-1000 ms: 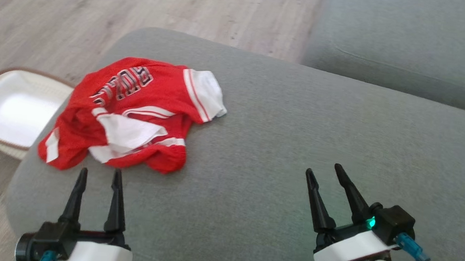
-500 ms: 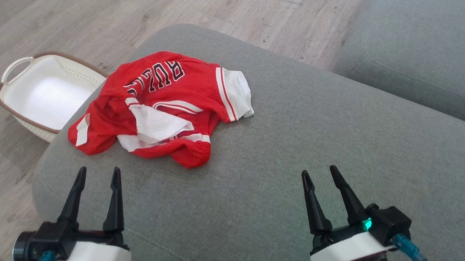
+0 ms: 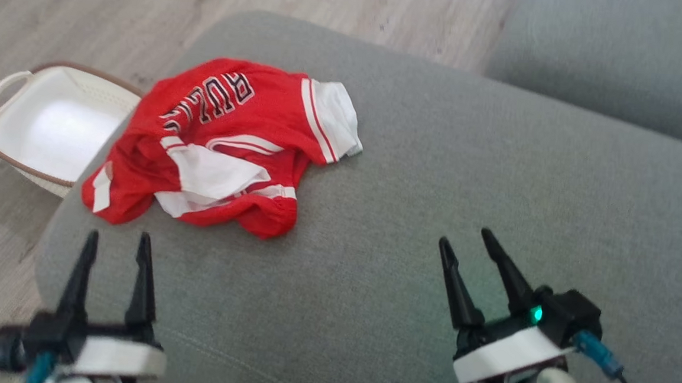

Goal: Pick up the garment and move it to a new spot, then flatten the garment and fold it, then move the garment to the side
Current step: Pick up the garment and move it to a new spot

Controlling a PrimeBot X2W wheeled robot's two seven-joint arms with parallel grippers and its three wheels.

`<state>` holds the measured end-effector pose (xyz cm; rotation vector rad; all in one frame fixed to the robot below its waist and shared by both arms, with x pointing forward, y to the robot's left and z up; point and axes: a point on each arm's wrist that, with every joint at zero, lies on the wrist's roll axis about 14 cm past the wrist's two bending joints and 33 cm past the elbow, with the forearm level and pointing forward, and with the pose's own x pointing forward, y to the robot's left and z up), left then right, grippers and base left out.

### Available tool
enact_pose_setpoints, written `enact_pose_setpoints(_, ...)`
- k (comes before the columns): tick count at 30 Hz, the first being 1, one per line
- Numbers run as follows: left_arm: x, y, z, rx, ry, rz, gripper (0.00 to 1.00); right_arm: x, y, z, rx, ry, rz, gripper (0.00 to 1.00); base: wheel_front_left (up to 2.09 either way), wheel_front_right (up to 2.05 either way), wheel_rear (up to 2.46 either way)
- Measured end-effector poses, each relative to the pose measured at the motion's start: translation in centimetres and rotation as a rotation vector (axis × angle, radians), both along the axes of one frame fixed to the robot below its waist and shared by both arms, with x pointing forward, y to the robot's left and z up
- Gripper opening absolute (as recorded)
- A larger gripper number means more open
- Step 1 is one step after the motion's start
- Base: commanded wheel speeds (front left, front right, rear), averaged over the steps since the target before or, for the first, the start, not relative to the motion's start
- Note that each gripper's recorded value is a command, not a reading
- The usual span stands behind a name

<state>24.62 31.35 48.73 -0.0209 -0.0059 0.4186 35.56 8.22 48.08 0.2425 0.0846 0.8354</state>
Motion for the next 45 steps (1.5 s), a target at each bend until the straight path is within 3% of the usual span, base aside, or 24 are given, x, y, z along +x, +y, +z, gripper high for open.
enact_pose_setpoints(7,6.2,2.7,-0.1,0.158,0.159,-0.13,1.0,3.4,-1.4,-1.2,-0.019,-0.006,-0.066,1.0,0.0,0.0,0.0)
enact_pose_setpoints(12,10.6,3.2,-1.7,0.186,0.361,-0.253,1.0,5.4,-3.0,-2.7,-0.033,0.016,-0.122,1.0,0.0,0.0,0.0)
enact_pose_setpoints(16,12.1,4.8,-3.6,0.152,0.538,-0.273,1.0,6.3,-4.0,-4.0,-0.048,0.039,-0.155,1.0,0.0,0.0,0.0)
enact_pose_setpoints(24,14.2,6.2,-5.3,0.091,0.762,-0.292,1.0,7.3,-5.3,-5.5,-0.07,0.057,-0.189,1.0,0.0,0.0,0.0)
enact_pose_setpoints(30,13.4,6.4,-7.4,0.031,0.932,-0.286,1.0,7.3,-5.5,-6.0,-0.088,0.059,-0.189,1.0,0.0,0.0,0.0)
enact_pose_setpoints(42,13.1,8.0,-9.0,-0.011,1.002,-0.225,1.0,7.3,-6.1,-6.7,-0.1,0.071,-0.203,1.0,0.0,0.0,0.0)
enact_pose_setpoints(44,12.9,7.8,-9.5,-0.025,1.012,-0.228,0.0,7.3,-6.1,-6.8,-0.101,0.073,-0.203,1.0,0.0,0.0,0.0)
enact_pose_setpoints(45,13.0,7.6,-9.6,-0.036,1.007,-0.229,0.0,7.3,-6.1,-6.8,-0.101,0.074,-0.202,1.0,0.0,0.0,0.0)
